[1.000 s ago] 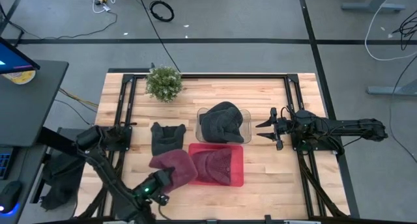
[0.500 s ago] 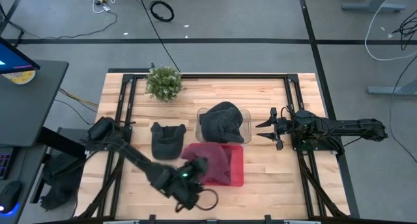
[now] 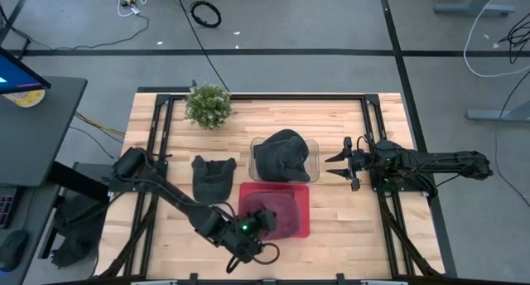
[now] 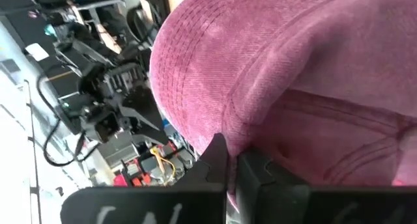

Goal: Pick & Place hat
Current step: Put the red cap into the pink bin, then put the black cap into the transparent bin

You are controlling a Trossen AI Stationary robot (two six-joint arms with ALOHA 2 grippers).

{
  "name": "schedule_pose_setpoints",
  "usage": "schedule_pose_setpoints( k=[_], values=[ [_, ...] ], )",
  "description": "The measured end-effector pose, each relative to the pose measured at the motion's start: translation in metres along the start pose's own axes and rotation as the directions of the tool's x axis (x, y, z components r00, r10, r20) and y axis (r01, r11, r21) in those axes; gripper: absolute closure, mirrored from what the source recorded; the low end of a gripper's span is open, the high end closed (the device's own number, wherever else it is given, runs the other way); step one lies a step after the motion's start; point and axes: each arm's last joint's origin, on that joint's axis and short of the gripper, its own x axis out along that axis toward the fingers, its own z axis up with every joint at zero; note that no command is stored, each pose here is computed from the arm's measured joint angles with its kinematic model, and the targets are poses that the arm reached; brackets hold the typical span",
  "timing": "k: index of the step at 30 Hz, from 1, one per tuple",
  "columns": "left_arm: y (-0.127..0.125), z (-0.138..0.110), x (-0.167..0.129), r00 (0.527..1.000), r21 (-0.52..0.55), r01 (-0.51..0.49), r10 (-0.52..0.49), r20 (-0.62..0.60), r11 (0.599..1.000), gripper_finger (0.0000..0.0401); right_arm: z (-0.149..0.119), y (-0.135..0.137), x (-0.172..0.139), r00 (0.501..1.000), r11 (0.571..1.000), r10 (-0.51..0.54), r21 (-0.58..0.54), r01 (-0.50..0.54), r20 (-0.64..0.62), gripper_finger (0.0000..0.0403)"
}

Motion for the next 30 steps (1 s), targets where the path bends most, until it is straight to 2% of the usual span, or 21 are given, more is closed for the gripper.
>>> schedule_pose_setpoints(
  k=[4,11,16,20,24,28,30],
  values=[
    [0.004,-0.011,0.012,0.999,-0.010,0.013,-0.013,-0.031,1.000,0.0395,0.000,0.000,0.000,1.000,1.000,0.000,0.000,0.000,0.000,0.0237],
    [0.006,-0.032,0.034,0.996,-0.023,0.094,-0.094,-0.008,0.995,0.0394,0.000,0.000,0.000,1.000,1.000,0.000,0.000,0.000,0.000,0.0238],
    [0.007,-0.037,0.039,0.995,-0.064,0.098,-0.099,-0.017,0.993,0.0372,0.000,0.000,0.000,1.000,1.000,0.000,0.000,0.000,0.000,0.0237],
    [0.008,-0.040,0.042,0.994,-0.081,0.106,-0.107,-0.015,0.991,0.0340,0.000,0.000,0.000,1.000,1.000,0.000,0.000,0.000,0.000,0.0237],
    [0.008,-0.040,0.043,0.993,-0.085,0.116,-0.116,0.007,0.990,0.0291,0.000,0.000,0.000,1.000,1.000,0.000,0.000,0.000,0.000,0.0237],
    [0.009,-0.042,0.042,0.994,-0.110,0.086,-0.093,-0.054,0.990,0.0237,0.000,0.000,0.000,1.000,1.000,0.000,0.000,0.000,0.000,0.0237],
    [0.009,-0.044,0.042,0.991,-0.167,0.052,-0.072,-0.114,0.985,0.0216,0.000,0.000,0.000,1.000,1.000,0.000,0.000,0.000,0.000,0.0237]
  ],
)
